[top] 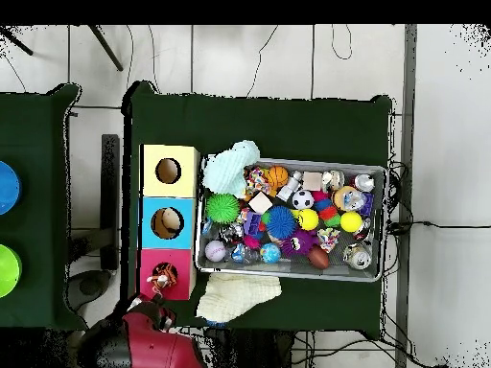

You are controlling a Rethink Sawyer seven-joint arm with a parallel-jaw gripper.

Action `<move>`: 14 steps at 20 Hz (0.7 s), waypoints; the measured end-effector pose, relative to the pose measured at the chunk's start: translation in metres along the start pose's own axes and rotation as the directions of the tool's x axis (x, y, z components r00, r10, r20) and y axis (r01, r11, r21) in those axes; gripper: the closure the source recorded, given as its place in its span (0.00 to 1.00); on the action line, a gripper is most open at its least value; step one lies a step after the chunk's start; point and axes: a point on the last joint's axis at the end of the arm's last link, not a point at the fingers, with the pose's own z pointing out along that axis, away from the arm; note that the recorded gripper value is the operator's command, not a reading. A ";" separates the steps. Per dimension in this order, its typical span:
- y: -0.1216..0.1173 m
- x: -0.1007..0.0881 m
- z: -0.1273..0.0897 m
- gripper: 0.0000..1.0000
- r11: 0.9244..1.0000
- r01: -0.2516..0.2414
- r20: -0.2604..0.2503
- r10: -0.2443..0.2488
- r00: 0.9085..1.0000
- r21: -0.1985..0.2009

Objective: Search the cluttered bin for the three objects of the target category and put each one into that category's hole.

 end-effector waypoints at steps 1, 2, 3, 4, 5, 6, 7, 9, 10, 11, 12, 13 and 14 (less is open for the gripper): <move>0.000 0.000 0.000 1.00 1.000 0.001 0.005 -0.001 1.000 0.004; 0.000 -0.002 -0.001 1.00 1.000 0.004 0.013 -0.004 1.000 0.012; 0.000 -0.003 -0.002 1.00 1.000 0.004 0.015 -0.004 1.000 0.014; 0.000 -0.005 -0.004 1.00 1.000 0.003 0.016 -0.004 1.000 0.017; 0.001 -0.007 -0.005 1.00 1.000 0.003 0.016 -0.003 1.000 0.019; 0.002 -0.009 -0.007 1.00 1.000 0.002 0.015 -0.002 1.000 0.023; 0.002 -0.011 -0.008 1.00 1.000 0.001 0.014 -0.001 1.000 0.025; 0.002 -0.014 -0.011 1.00 1.000 -0.003 0.010 0.003 1.000 0.030; 0.002 -0.015 -0.012 1.00 0.999 -0.006 0.006 0.006 1.000 0.034; 0.001 -0.019 -0.014 1.00 0.999 -0.011 0.000 0.011 1.000 0.039; 0.001 -0.022 -0.015 1.00 0.999 -0.015 -0.004 0.015 1.000 0.043; 0.001 -0.024 -0.016 1.00 0.999 -0.019 -0.007 0.019 1.000 0.045; 0.001 -0.027 -0.018 1.00 0.999 -0.022 -0.007 0.023 1.000 0.047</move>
